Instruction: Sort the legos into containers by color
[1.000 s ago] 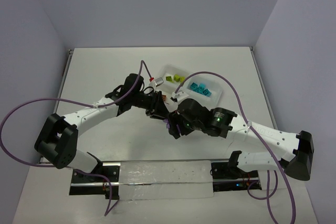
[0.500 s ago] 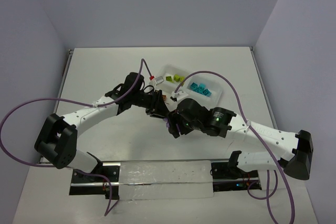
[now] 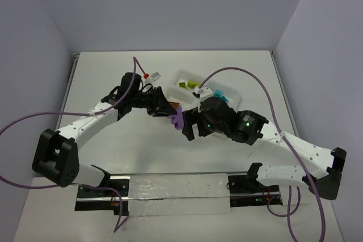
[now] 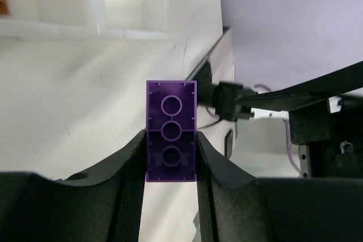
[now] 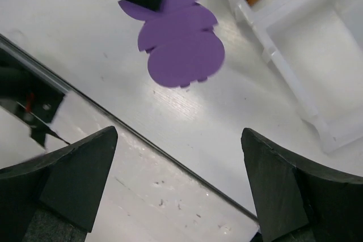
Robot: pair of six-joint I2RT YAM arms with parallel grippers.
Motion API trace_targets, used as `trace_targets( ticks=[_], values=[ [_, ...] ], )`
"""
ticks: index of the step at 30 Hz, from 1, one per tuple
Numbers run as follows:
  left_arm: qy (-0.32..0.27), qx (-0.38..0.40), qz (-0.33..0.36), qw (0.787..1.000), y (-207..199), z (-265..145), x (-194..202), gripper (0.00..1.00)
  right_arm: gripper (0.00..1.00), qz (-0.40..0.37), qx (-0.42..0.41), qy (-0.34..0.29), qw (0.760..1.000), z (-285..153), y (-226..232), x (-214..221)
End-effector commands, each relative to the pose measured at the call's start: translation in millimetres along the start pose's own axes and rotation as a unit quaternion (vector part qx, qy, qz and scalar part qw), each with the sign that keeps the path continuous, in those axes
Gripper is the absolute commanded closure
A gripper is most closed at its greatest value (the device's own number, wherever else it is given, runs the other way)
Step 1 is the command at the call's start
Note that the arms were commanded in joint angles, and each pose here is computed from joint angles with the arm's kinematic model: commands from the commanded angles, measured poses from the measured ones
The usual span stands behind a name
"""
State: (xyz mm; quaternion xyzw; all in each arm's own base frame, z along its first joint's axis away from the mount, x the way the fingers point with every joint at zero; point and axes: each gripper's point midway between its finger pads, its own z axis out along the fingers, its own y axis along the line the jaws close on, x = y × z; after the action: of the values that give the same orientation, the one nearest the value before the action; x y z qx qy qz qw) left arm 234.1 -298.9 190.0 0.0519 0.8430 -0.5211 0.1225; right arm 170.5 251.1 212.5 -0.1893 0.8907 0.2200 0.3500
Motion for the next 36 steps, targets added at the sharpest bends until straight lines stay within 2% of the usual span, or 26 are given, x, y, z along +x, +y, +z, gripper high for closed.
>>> trace_targets(
  ticks=[1, 6, 11, 18, 26, 32, 36],
  values=[
    [-0.089, 0.030, 0.025, 0.995, -38, -33, -40, 1.00, 0.03, 0.050, -0.032, -0.066, 0.996, -32, -6, -44],
    [-0.154, 0.049, 0.011, 0.987, -54, -59, -63, 1.00, 0.04, 0.178, -0.101, -0.131, 0.970, -42, -19, -80],
    [-0.185, 0.096, 0.011, 0.978, -82, -77, -69, 1.00, 0.05, 0.225, -0.235, -0.161, 0.932, -45, 6, -106],
    [-0.194, 0.133, 0.007, 0.972, -100, -87, -69, 1.00, 0.05, 0.265, -0.308, -0.174, 0.897, -40, 12, -123],
    [-0.189, 0.168, -0.001, 0.968, -111, -91, -64, 1.00, 0.05, 0.273, -0.344, -0.180, 0.880, -33, 14, -133],
    [-0.191, 0.178, -0.001, 0.965, -116, -94, -65, 1.00, 0.06, 0.279, -0.351, -0.167, 0.878, -18, 14, -136],
    [-0.191, 0.176, -0.001, 0.966, -117, -94, -65, 1.00, 0.10, 0.277, -0.370, -0.164, 0.872, -14, 19, -140]
  ],
)
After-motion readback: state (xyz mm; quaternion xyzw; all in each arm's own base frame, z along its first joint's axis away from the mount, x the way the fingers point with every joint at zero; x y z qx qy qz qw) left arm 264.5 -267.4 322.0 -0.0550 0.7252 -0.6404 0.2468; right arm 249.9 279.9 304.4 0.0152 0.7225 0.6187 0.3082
